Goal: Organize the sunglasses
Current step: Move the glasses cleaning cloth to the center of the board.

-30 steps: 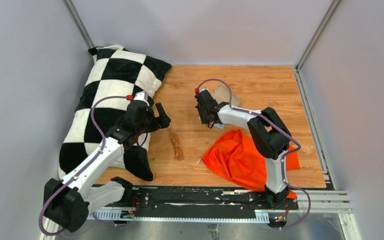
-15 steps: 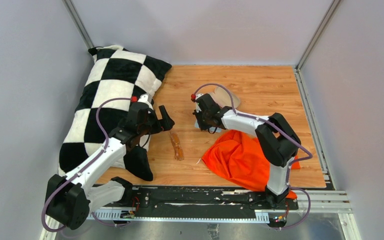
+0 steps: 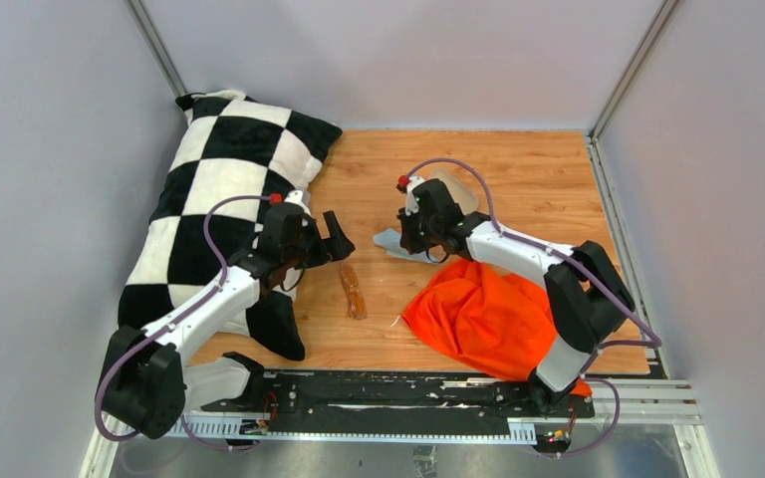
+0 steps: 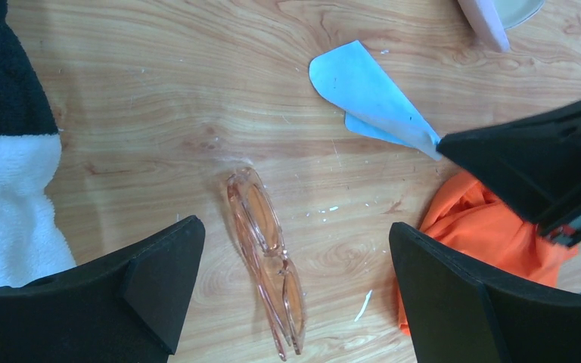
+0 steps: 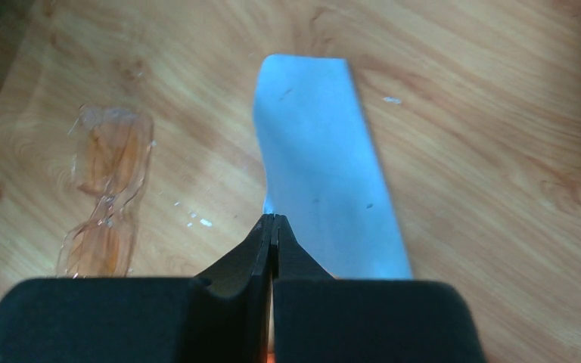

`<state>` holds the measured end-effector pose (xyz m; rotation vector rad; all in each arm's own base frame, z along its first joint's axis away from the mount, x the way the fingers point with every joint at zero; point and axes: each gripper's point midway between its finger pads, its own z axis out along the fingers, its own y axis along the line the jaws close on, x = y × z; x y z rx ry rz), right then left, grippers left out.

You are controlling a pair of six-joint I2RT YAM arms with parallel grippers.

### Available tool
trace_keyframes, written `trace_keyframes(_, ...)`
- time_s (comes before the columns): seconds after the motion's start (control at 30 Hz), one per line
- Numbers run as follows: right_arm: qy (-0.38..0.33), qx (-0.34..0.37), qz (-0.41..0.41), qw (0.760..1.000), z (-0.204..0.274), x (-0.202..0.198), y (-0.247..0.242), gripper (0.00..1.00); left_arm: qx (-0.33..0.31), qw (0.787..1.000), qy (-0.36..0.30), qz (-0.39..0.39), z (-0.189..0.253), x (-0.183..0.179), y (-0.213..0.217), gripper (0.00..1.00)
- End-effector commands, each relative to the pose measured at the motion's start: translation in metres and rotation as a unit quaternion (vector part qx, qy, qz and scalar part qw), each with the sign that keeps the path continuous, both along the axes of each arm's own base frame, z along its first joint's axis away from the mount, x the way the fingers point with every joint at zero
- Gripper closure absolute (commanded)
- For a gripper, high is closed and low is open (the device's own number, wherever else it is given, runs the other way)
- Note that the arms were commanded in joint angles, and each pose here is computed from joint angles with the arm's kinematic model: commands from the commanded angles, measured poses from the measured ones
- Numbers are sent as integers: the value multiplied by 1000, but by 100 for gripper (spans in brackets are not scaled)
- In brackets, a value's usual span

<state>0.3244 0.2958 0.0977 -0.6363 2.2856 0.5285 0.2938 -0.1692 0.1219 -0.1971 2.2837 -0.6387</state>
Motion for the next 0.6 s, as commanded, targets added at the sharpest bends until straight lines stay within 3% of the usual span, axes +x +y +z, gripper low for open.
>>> trace_keyframes(0.0,19,36,-44,998,4,34,-16,100,-4,1000,-9,1,4,1,1,0)
trace_keyframes(0.33,49,37,-133,989,-21,70,-70,100,-20,999,11,-29,-12,5,-14,0)
trace_keyframes(0.47,49,51,-107,992,-15,61,-63,100,-18,999,9,-31,-11,9,-16,0)
trace_keyframes(0.57,43,38,-79,995,-13,48,-51,83,-19,999,10,-29,-11,10,-16,0)
